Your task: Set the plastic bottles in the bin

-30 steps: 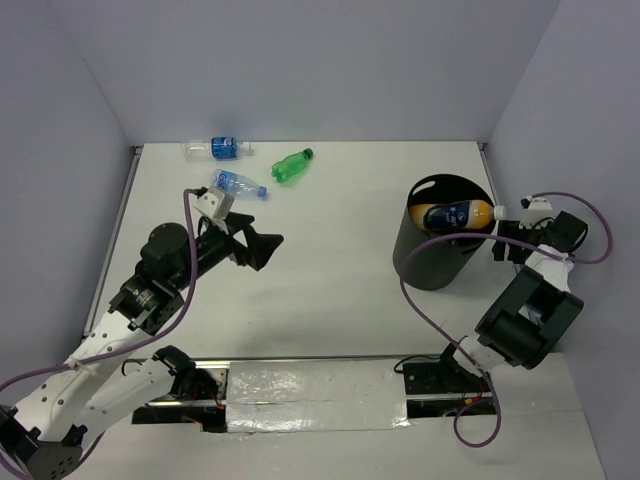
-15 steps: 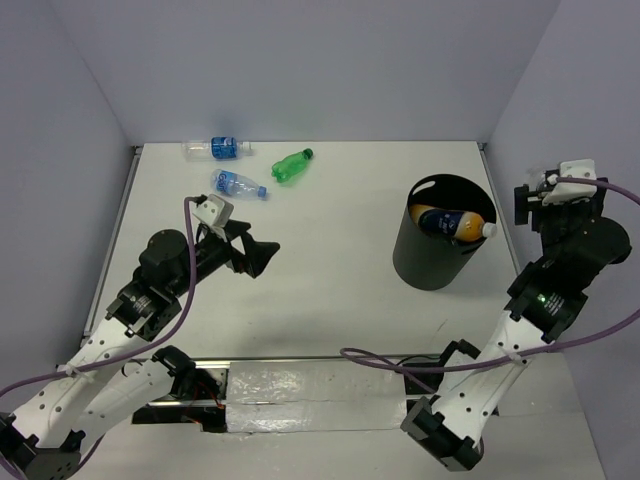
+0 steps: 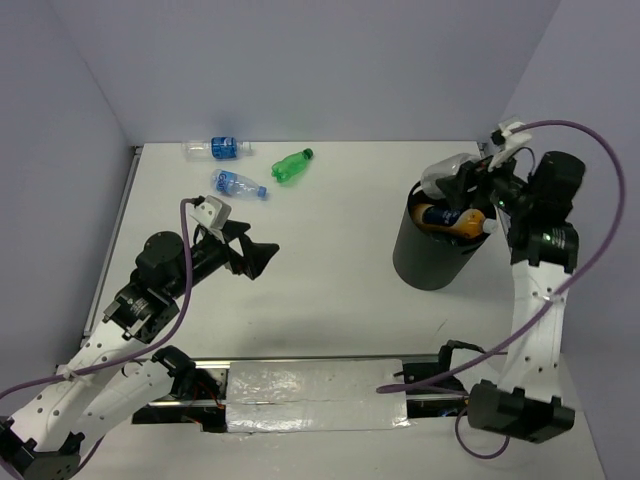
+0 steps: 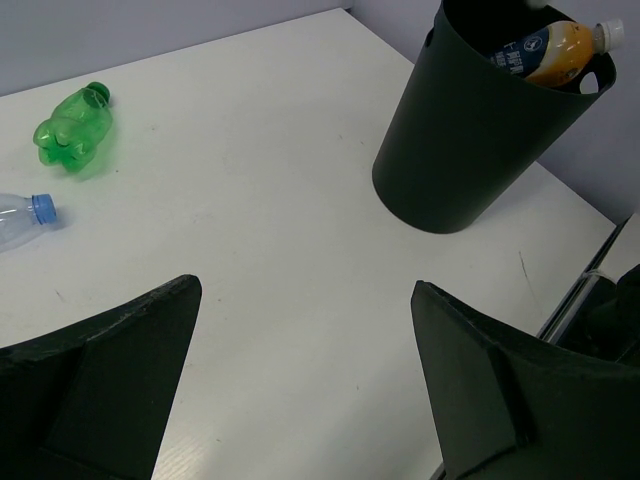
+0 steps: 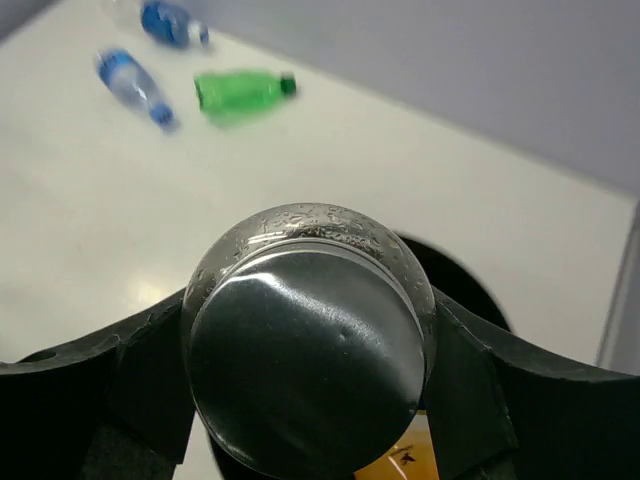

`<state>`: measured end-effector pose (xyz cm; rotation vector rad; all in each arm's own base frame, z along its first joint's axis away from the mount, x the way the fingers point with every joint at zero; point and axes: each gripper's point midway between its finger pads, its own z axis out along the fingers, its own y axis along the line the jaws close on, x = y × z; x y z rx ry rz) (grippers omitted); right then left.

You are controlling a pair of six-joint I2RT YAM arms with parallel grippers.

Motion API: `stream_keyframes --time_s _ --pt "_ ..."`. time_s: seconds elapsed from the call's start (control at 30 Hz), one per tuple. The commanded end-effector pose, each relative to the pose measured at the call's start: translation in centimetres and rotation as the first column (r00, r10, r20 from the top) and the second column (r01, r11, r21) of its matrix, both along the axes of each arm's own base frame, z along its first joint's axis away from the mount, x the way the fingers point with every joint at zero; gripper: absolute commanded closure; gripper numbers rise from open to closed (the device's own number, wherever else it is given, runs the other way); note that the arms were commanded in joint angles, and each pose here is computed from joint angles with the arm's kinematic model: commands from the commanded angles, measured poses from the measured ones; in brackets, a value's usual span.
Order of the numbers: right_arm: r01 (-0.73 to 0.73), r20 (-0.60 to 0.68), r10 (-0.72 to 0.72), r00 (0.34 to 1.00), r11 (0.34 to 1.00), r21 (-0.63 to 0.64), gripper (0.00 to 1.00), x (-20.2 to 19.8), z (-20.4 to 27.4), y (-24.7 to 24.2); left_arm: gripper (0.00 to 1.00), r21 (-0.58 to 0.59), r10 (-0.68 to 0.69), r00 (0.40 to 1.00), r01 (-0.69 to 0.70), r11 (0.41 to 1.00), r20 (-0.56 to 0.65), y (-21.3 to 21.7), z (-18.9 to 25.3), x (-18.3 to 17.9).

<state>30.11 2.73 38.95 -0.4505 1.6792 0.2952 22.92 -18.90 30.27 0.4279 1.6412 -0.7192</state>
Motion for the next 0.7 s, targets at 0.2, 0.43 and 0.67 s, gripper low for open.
stream_keyframes --time_s 0.2,0.43,0.67 --pt "0.16 -0.315 -0.197 0.928 0.977 -0.139 0.82 4.2 -11.9 -4.6 0.01 0.003 -0.019 0.999 0.019 1.0 0.05 -0.2 0.9 0.1" --pt "0.065 -0.399 -0.148 0.905 0.974 -0.215 0.0 3.4 -12.8 -4.3 0.01 0.01 -0.018 0.999 0.017 1.0 0.044 -0.2 0.7 0.2" --pt "0.012 -0.293 -0.069 0.954 0.981 -0.193 0.0 1.0 -7.5 -2.1 0.0 0.014 -0.011 1.0 0.011 1.0 0.021 -0.3 0.1 0.6"
